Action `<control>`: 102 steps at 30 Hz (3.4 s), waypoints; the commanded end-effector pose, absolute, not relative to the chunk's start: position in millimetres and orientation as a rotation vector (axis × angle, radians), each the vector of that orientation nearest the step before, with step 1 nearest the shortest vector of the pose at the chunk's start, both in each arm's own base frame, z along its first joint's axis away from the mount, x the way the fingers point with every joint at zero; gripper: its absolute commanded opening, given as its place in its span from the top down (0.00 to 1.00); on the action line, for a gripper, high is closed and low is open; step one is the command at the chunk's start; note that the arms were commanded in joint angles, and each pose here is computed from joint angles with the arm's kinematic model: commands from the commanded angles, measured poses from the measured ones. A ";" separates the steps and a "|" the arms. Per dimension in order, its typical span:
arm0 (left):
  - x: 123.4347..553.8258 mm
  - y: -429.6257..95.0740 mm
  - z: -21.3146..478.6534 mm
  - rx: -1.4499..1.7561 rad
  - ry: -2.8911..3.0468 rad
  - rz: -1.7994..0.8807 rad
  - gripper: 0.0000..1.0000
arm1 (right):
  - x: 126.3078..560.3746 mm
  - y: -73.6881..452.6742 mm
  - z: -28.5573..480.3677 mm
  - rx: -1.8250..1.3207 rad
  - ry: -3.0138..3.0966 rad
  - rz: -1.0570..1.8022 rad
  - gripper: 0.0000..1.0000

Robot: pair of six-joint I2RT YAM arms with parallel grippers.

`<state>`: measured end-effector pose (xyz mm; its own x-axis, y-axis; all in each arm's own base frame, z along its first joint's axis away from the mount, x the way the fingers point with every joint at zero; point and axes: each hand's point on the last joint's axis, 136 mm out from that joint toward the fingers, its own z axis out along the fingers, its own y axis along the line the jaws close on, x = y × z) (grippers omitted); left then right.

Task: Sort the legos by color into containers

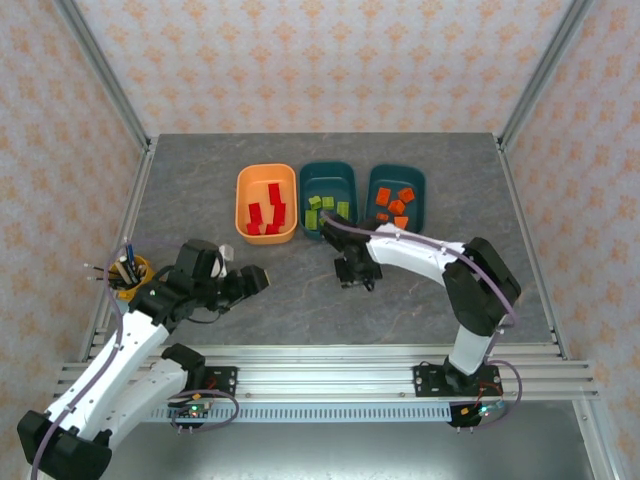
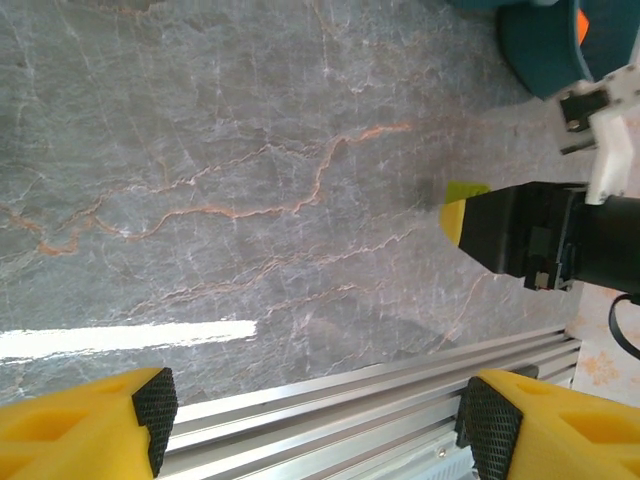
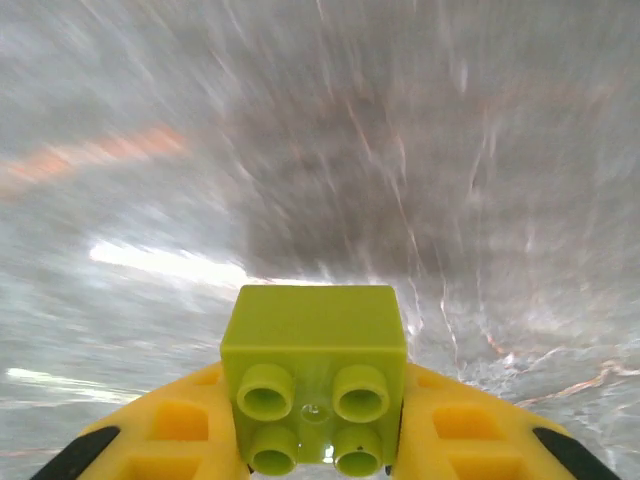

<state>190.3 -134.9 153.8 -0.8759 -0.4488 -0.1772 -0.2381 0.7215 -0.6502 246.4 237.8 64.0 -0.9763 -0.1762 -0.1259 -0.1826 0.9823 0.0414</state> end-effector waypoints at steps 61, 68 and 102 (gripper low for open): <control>274.7 -84.5 186.1 -0.300 2.594 -0.275 0.00 | 326.0 135.3 248.9 0.083 2.271 0.046 0.01; 277.2 -12.7 193.8 -0.472 2.401 0.232 0.00 | 271.4 2.1 213.9 0.429 2.140 -0.458 0.00; 392.3 44.8 105.7 -0.289 1.969 0.254 0.00 | 383.1 -38.4 94.1 0.360 1.881 -0.134 0.00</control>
<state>387.9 47.0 83.7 -0.5186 -0.0977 -0.8494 -0.3194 0.9436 0.0865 379.7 -46.5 81.3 -0.3957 0.1757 -0.9014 0.3626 0.9317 0.0224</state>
